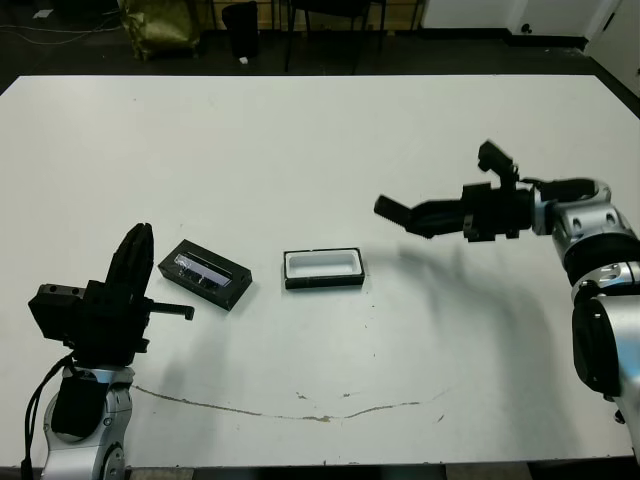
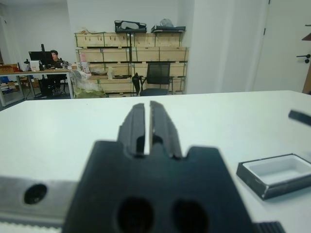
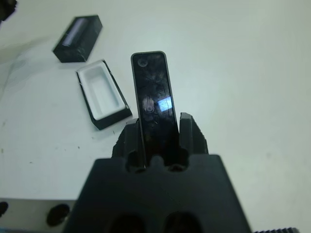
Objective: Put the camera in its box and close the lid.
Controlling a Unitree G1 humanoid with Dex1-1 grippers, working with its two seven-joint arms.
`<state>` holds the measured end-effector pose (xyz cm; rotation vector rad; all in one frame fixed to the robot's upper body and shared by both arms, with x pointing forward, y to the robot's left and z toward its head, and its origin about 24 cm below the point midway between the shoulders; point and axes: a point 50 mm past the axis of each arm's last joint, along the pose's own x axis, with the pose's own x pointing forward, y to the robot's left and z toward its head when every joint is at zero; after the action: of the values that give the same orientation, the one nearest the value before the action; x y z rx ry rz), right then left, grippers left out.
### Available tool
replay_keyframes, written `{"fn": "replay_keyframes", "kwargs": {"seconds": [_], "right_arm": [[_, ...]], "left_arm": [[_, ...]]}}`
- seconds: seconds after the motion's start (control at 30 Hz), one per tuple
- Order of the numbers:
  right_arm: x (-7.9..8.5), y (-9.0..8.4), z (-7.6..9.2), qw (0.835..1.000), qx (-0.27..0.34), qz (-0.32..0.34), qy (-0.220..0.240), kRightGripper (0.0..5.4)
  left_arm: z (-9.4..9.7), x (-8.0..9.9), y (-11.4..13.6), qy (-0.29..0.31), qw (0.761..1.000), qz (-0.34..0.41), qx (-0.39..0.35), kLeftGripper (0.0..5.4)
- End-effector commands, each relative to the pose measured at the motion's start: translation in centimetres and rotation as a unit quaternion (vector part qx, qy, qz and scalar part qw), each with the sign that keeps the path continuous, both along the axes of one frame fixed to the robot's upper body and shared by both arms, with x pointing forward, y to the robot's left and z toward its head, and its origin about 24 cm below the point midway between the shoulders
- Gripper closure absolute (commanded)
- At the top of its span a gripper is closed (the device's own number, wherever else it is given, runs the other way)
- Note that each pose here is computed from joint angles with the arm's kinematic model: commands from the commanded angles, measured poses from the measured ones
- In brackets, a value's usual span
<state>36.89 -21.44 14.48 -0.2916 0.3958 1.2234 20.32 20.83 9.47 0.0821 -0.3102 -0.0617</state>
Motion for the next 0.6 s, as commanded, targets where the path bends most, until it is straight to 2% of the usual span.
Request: {"fn": "replay_keyframes", "kwargs": {"seconds": [0.03, 0.17, 0.3, 0.43, 0.6], "right_arm": [[0.3, 0.9, 1.4, 1.000, 0.000, 0.028, 0.001, 5.01], [0.3, 2.7, 2.0, 0.997, -0.007, 0.073, -0.014, 5.01], [0.1, 4.8, 1.6, 0.995, -0.020, 0.097, -0.016, 5.01], [-0.4, 6.6, 0.9, 0.993, -0.041, 0.110, 0.012, 5.01], [-0.9, 8.5, 0.5, 0.993, -0.051, 0.107, 0.016, 5.01]], "left_arm": [[-0.6, -0.2, 0.1, 0.017, 1.000, 0.004, 0.001, 5.40], [-0.7, -0.2, 0.1, 0.018, 1.000, 0.004, -0.002, 5.40], [-0.6, -0.3, 0.0, 0.023, 1.000, 0.007, -0.003, 5.40], [-0.6, -0.3, 0.0, 0.023, 1.000, 0.008, -0.005, 5.40], [-0.6, -0.2, -0.1, 0.021, 1.000, 0.006, -0.008, 5.40]]}}
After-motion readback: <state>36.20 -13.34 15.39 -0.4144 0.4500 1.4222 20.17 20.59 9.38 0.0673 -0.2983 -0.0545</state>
